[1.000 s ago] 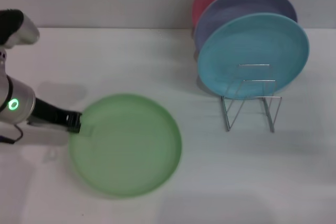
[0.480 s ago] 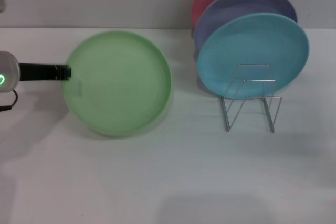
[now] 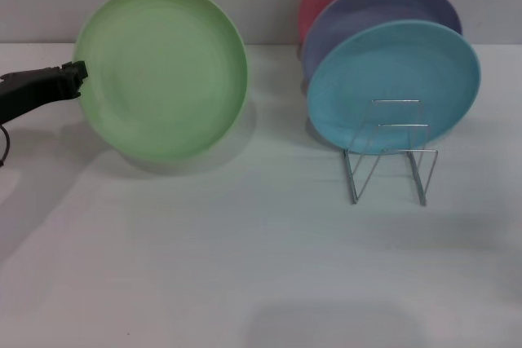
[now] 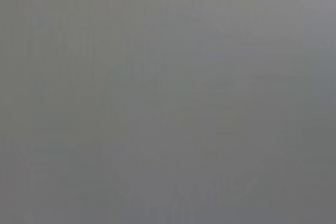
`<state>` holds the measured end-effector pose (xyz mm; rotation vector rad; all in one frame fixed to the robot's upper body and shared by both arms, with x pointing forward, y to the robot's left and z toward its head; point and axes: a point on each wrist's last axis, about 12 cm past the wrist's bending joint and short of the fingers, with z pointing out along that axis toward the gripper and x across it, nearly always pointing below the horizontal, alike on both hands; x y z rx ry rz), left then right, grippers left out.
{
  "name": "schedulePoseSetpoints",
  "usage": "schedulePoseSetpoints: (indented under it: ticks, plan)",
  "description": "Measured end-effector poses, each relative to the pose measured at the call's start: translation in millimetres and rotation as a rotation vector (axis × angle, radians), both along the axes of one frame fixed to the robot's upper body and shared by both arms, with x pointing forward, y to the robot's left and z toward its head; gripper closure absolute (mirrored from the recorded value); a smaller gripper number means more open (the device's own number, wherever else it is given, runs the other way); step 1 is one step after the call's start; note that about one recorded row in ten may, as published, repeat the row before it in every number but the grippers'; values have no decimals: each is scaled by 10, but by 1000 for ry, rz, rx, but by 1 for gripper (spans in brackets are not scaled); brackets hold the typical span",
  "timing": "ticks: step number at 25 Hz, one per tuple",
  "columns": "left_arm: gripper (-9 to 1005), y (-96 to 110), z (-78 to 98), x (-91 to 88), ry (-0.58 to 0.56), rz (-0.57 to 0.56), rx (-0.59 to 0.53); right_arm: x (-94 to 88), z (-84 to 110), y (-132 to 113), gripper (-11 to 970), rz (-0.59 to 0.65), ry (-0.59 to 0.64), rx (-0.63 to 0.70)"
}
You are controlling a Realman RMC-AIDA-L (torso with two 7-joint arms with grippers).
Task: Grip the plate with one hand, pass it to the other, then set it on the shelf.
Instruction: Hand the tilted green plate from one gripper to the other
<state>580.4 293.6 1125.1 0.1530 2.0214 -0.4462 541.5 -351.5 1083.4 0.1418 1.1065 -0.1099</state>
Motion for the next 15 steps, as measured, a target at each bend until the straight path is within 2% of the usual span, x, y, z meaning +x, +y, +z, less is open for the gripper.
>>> schedulePoseSetpoints:
  ticks: [1, 6, 15]
  plan:
    - [960, 19, -94, -18, -30, 8, -29, -14, -8, 2, 232, 1, 0, -1]
    - [959, 42, -236, -29, -92, 15, -83, -21, -15, 8, 230, 1, 2, 1]
    - [959, 40, -350, -67, -237, 6, -155, -30, -36, 28, 232, 3, 10, 5]
